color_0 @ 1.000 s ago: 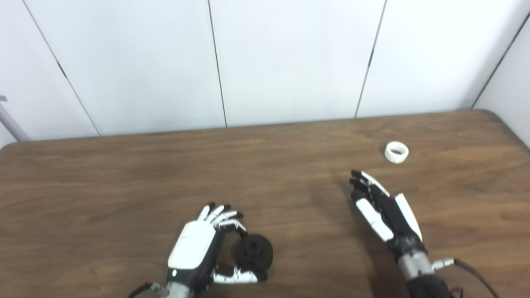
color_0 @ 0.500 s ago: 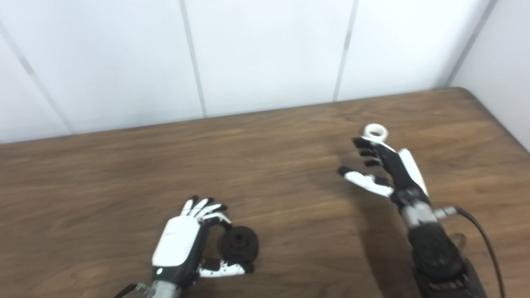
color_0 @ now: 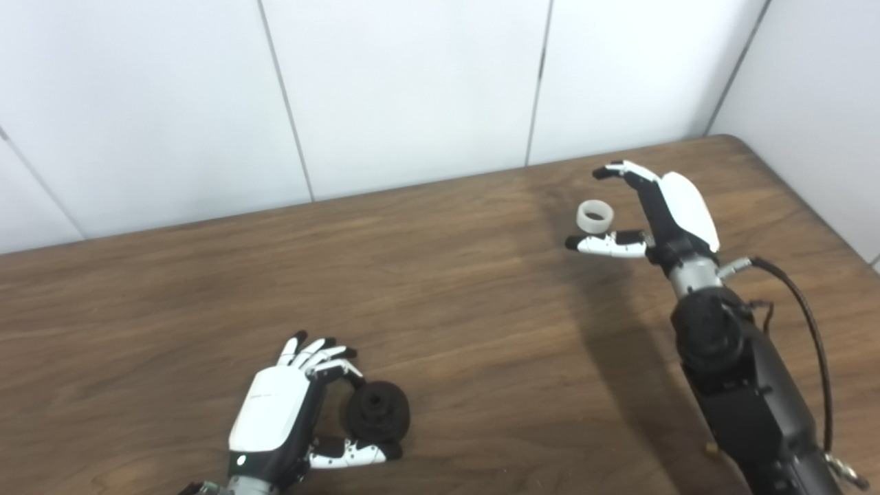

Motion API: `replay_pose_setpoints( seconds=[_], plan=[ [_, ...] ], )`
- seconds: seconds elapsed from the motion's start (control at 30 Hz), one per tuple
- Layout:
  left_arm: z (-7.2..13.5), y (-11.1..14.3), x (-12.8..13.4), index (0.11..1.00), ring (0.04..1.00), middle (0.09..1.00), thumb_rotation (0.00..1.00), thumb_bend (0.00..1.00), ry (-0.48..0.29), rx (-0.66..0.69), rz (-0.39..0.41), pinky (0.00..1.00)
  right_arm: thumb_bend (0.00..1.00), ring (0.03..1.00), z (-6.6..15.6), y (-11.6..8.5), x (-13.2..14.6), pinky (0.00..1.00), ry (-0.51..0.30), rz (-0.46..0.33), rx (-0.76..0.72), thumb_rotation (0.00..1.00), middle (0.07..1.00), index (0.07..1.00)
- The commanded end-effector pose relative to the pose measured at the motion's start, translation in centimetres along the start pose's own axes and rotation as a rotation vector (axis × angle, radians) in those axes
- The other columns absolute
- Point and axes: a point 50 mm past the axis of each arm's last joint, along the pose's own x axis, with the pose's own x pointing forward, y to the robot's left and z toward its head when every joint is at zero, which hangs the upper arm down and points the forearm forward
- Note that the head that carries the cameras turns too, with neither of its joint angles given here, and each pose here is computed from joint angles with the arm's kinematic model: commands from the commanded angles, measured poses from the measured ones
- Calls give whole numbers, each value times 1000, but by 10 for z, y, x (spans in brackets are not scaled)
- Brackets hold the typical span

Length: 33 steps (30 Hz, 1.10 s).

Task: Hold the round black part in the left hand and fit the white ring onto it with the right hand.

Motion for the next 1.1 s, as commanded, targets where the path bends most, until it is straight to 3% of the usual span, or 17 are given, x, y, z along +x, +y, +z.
replay_pose_setpoints(
  seconds=[0.0,0.13,0.47,1.07],
  plan=[
    [-18,-9,-14,484,882,791,52,523,64,24,-100,1000,737,924,9,-19,16,985,-45,-34,-49,289,899,766],
    [-21,-8,-16,484,880,795,52,524,71,17,-102,1000,740,942,5,-24,30,1000,-44,-20,-115,293,912,758],
    [-22,-6,-20,484,871,795,50,524,61,11,-92,1000,786,993,-11,-25,72,1000,48,47,-214,335,953,728],
    [-20,-4,-23,484,870,790,49,523,57,-4,-91,1000,828,1000,-6,-15,99,1000,122,154,-271,332,959,738]
  ],
)
